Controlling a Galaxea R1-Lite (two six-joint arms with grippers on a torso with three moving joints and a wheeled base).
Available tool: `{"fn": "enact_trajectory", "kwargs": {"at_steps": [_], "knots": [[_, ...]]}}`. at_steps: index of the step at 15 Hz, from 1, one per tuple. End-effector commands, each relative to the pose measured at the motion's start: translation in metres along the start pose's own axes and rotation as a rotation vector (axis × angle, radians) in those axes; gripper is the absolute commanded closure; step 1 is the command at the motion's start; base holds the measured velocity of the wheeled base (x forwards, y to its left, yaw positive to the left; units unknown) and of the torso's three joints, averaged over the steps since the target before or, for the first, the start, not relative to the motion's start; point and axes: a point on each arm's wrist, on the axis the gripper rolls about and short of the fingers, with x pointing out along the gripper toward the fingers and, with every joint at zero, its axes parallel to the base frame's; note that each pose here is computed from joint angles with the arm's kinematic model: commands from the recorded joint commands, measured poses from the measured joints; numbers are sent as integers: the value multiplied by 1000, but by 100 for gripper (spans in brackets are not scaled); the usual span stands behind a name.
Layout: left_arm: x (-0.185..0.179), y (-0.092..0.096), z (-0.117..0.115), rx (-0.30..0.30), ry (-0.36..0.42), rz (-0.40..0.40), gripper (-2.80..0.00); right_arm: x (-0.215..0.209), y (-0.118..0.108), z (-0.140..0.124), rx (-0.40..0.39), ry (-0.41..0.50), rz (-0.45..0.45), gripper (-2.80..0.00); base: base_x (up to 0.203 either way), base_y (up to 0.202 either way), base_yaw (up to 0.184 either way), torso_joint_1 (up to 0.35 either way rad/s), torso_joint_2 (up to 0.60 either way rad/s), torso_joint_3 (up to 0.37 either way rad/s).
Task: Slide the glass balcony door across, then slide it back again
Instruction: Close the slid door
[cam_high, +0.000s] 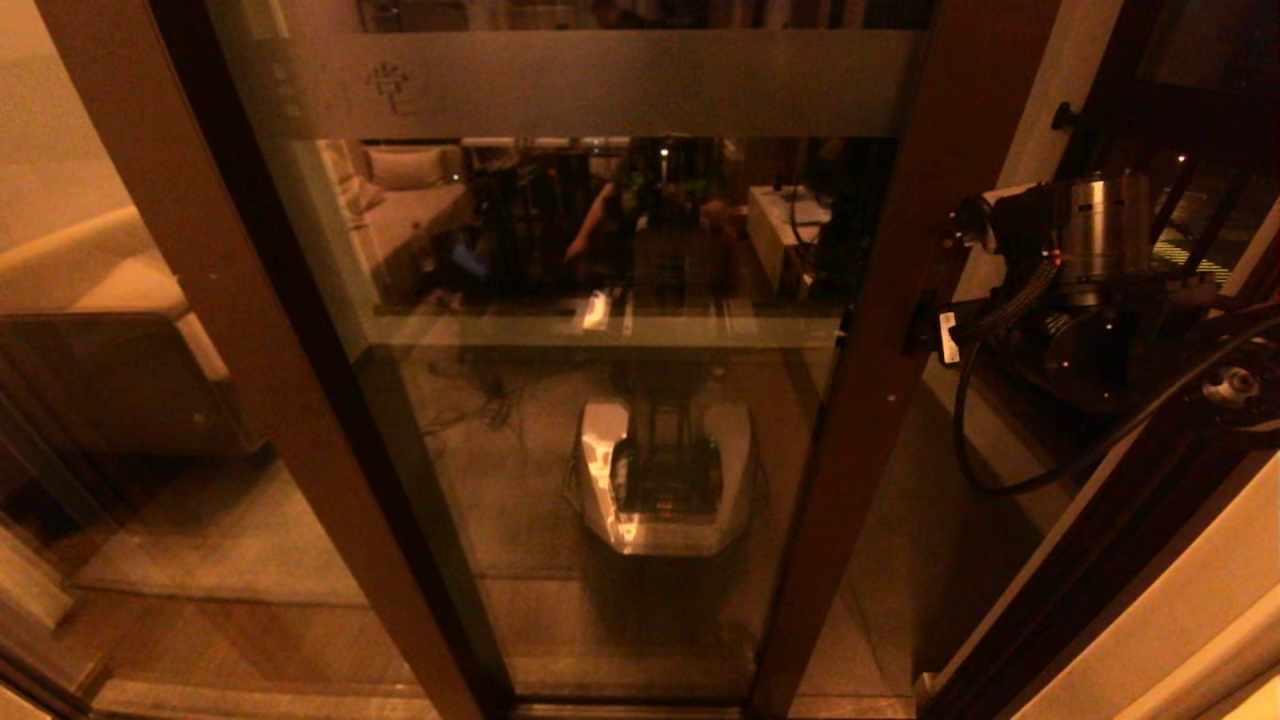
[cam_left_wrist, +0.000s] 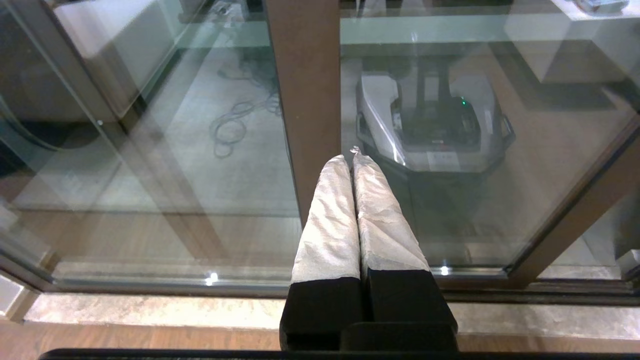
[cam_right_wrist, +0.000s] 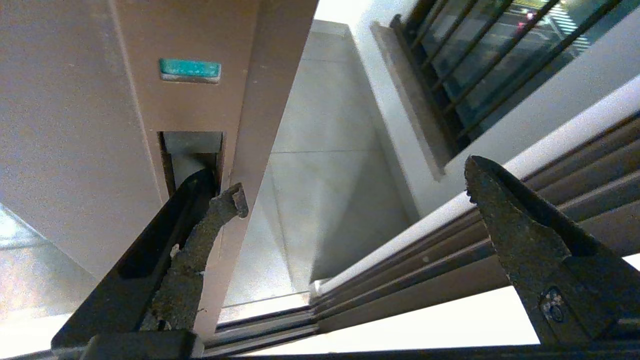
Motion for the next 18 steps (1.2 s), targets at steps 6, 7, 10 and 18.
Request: {"fn": "enact_trajectory", "kwargs": {"at_steps": [6,7,10,18], "knots": [[0,0,0,0,1,1,0,6,-8,-3,-6,8,-28,-280,0,0,0,0,0,0],[0,0,0,0,1,-2,0,6,-9,-3,-6,9,-31,-280,0,0,0,0,0,0],[0,0,0,0,1,0,0,9,-13,-4,-4,13,-42,-280,0,0,0,0,0,0],[0,0,0,0,1,-1,0,14,-22,-3,-8,14,-69,-280,0,0,0,0,0,0]]}}
